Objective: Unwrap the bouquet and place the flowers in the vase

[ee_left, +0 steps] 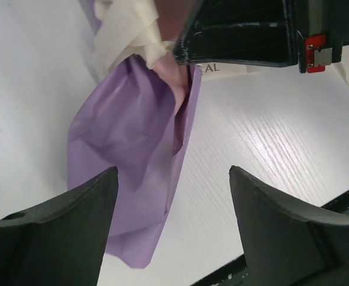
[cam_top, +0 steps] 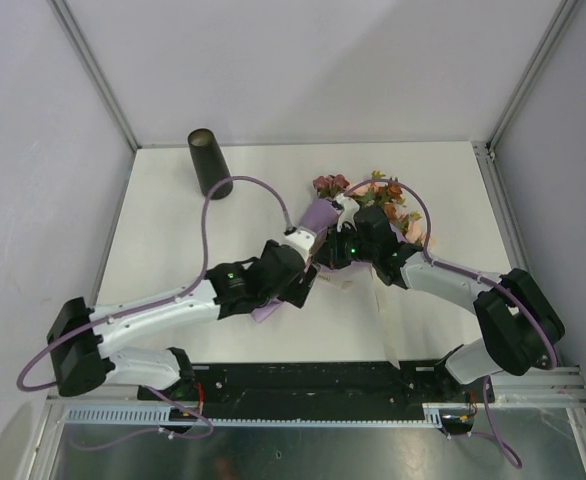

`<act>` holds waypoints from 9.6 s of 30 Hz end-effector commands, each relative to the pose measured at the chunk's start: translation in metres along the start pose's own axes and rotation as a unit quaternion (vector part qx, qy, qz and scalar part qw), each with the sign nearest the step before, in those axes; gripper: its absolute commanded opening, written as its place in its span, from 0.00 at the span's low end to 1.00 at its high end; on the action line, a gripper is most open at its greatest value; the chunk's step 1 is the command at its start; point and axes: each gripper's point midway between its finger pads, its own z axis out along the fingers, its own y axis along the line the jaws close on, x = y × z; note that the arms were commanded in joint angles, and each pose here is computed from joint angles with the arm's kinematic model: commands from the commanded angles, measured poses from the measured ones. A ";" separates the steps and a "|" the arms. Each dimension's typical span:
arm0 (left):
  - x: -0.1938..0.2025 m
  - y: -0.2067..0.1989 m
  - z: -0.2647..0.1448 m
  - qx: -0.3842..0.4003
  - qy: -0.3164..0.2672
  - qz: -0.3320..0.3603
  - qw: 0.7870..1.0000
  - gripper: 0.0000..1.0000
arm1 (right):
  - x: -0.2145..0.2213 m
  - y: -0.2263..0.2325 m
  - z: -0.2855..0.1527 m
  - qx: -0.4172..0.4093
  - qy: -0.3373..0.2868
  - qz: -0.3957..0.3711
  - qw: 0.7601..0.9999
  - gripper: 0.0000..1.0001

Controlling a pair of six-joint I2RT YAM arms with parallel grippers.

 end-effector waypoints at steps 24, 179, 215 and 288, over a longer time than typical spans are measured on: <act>0.023 0.003 0.066 -0.061 -0.012 0.074 0.995 0.05 | 0.002 0.005 0.002 -0.024 -0.005 0.028 0.999 0.07; -0.075 0.072 -0.076 -0.049 -0.119 -0.140 0.982 1.00 | 0.048 -0.204 -0.199 0.361 -0.168 0.331 0.855 0.99; -0.059 0.111 -0.111 -0.109 -0.162 -0.107 0.975 1.00 | -0.054 -0.160 -0.299 0.467 -0.313 0.200 0.802 0.00; -0.037 0.088 -0.081 -0.063 -0.091 -0.041 0.993 0.99 | -0.115 -0.322 -0.216 0.455 -0.152 0.318 0.818 0.68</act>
